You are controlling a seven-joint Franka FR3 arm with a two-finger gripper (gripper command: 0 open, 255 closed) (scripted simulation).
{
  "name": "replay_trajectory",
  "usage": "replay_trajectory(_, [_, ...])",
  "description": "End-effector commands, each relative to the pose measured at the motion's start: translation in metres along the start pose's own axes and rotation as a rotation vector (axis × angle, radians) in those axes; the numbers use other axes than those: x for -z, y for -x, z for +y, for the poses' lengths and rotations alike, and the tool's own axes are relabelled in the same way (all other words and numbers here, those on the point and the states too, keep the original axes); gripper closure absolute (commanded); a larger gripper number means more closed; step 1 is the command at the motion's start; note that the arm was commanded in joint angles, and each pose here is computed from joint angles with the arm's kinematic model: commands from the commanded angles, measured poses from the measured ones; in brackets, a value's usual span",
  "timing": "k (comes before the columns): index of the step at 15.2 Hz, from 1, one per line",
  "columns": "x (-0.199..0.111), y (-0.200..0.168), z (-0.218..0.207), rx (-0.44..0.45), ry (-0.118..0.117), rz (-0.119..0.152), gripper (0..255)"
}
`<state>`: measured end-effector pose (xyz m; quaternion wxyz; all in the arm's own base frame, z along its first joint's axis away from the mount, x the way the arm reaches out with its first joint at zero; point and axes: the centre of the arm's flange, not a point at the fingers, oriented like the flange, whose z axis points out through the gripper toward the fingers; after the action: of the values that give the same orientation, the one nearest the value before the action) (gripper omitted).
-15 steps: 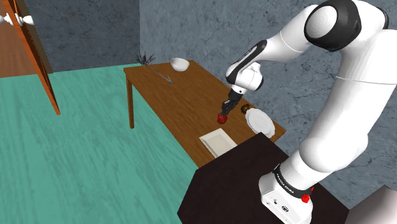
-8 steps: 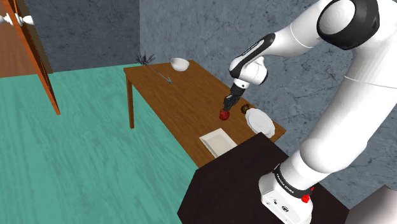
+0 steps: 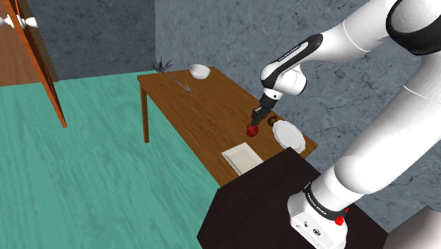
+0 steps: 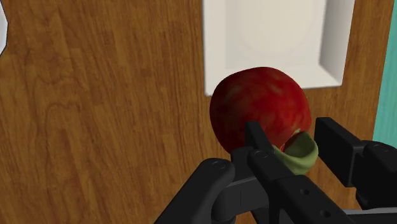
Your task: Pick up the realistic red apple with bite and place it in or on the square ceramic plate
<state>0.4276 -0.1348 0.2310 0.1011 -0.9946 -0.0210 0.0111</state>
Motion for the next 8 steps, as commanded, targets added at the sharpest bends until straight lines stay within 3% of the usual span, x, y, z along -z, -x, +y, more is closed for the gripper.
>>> replay_trajectory(1, [0.004, 0.02, -0.019, 0.0, 0.0, 0.001, 255])
replay_trajectory(8, [0.011, 0.093, -0.083, 0.0, 0.0, 0.001, 255])
